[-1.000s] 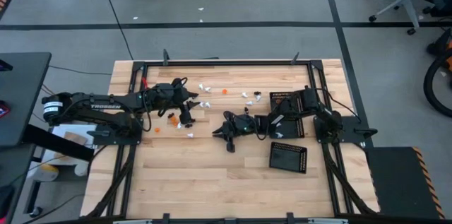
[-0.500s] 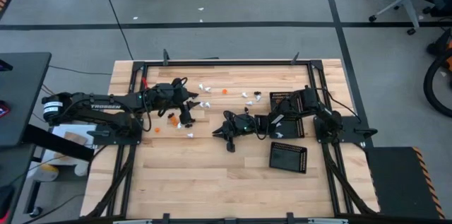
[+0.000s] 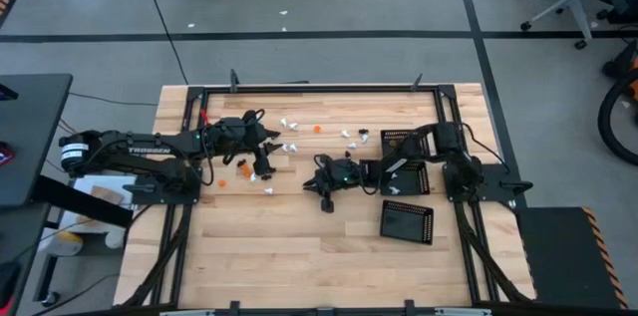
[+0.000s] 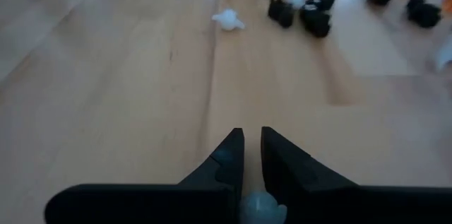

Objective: Sort Halloween decoration
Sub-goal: Put the white ghost toy into the center black bin, then put the black skeleton toy into the bottom black bin

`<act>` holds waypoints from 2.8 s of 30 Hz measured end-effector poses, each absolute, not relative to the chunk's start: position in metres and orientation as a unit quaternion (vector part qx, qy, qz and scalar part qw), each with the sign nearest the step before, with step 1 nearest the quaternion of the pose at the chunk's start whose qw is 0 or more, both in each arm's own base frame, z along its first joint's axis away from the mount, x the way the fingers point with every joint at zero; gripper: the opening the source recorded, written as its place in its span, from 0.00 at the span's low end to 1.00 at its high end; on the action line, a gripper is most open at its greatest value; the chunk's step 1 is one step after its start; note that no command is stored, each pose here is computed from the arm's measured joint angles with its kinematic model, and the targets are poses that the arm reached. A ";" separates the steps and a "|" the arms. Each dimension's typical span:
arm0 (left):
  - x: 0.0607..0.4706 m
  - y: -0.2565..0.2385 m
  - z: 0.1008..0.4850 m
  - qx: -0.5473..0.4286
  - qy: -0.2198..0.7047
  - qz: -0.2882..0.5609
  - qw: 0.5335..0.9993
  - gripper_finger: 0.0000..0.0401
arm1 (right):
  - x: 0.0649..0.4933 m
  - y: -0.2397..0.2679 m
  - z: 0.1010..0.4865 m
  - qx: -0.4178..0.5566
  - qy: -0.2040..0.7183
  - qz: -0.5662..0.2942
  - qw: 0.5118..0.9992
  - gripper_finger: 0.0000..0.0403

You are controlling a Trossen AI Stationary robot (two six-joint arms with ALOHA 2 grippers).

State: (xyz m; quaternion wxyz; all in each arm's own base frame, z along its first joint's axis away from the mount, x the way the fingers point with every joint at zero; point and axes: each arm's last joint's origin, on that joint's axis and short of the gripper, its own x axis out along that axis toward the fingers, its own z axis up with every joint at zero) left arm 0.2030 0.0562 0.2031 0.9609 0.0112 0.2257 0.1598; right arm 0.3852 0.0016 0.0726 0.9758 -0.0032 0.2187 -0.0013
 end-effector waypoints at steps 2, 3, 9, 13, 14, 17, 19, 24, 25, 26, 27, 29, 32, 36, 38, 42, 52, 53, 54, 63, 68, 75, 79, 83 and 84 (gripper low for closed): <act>0.203 0.056 0.203 0.011 0.226 0.160 0.961 0.39 | 0.385 0.001 0.080 -0.008 0.223 -0.006 0.975 0.12; 0.203 0.056 0.203 0.011 0.226 0.160 0.961 0.39 | 0.384 0.001 0.084 -0.012 0.228 -0.009 0.974 0.12; 0.203 0.056 0.203 0.011 0.226 0.160 0.961 0.39 | 0.377 0.001 0.109 -0.027 0.257 -0.009 0.966 0.12; 0.203 0.056 0.203 0.011 0.226 0.160 0.961 0.39 | 0.367 0.001 0.126 -0.031 0.299 -0.007 0.954 0.12; 0.203 0.056 0.203 0.011 0.226 0.160 0.961 0.39 | 0.363 0.001 0.131 -0.032 0.310 -0.006 0.950 0.12; 0.203 0.056 0.203 0.011 0.226 0.160 0.961 0.39 | 0.352 0.002 0.145 -0.036 0.347 -0.001 0.937 0.12; 0.203 0.056 0.203 0.011 0.226 0.160 0.961 0.39 | 0.342 0.004 0.154 -0.036 0.372 0.002 0.928 0.12; 0.203 0.056 0.203 0.011 0.226 0.160 0.961 0.39 | 0.316 0.007 0.178 -0.029 0.414 0.004 0.910 0.12; 0.203 0.056 0.203 0.011 0.227 0.160 0.961 0.39 | 0.309 0.007 0.181 -0.025 0.420 0.003 0.907 0.12; 0.203 0.056 0.203 0.011 0.228 0.160 0.960 0.39 | 0.301 0.007 0.184 -0.020 0.429 0.000 0.903 0.12; 0.203 0.056 0.203 0.011 0.228 0.160 0.960 0.39 | 0.294 0.007 0.187 -0.013 0.434 -0.003 0.901 0.12; 0.203 0.056 0.203 0.011 0.228 0.160 0.960 0.39 | 0.278 0.006 0.193 0.004 0.444 -0.012 0.896 0.12; 0.203 0.056 0.203 0.011 0.228 0.160 0.960 0.39 | 0.256 0.005 0.201 0.030 0.457 -0.026 0.889 0.12; 0.203 0.056 0.203 0.011 0.228 0.160 0.960 0.39 | 0.233 0.005 0.208 0.075 0.476 -0.043 0.875 0.12; 0.203 0.056 0.203 0.011 0.228 0.160 0.960 0.39 | 0.224 0.004 0.206 0.098 0.498 -0.058 0.860 0.12; 0.203 0.056 0.203 0.011 0.228 0.160 0.960 0.39 | 0.212 0.002 0.195 0.132 0.531 -0.086 0.832 0.13; 0.203 0.056 0.203 0.007 0.228 0.161 0.960 0.39 | 0.205 -0.008 0.184 0.164 0.556 -0.101 0.808 0.28; 0.203 0.056 0.203 0.006 0.228 0.161 0.960 0.39 | 0.207 -0.009 0.187 0.166 0.551 -0.094 0.812 0.29; 0.203 0.056 0.203 0.007 0.228 0.161 0.960 0.39 | 0.210 -0.010 0.191 0.166 0.541 -0.091 0.819 0.30; 0.203 0.056 0.203 0.007 0.225 0.161 0.961 0.39 | 0.253 -0.021 0.216 0.095 0.340 -0.136 0.926 0.29; 0.203 0.056 0.203 0.007 0.226 0.161 0.961 0.39 | 0.279 -0.027 0.191 0.116 0.349 -0.146 0.918 0.31; 0.203 0.056 0.203 0.007 0.225 0.161 0.961 0.39 | 0.313 -0.040 0.179 0.117 0.476 -0.163 0.857 0.41; 0.203 0.056 0.203 0.007 0.225 0.161 0.961 0.39 | 0.326 -0.051 0.170 0.122 0.518 -0.177 0.828 0.48; 0.203 0.056 0.203 0.002 0.227 0.162 0.960 0.39 | 0.334 -0.055 0.156 0.129 0.553 -0.169 0.805 0.54; 0.203 0.056 0.203 0.002 0.227 0.162 0.960 0.39 | 0.335 -0.056 0.153 0.131 0.559 -0.167 0.802 0.54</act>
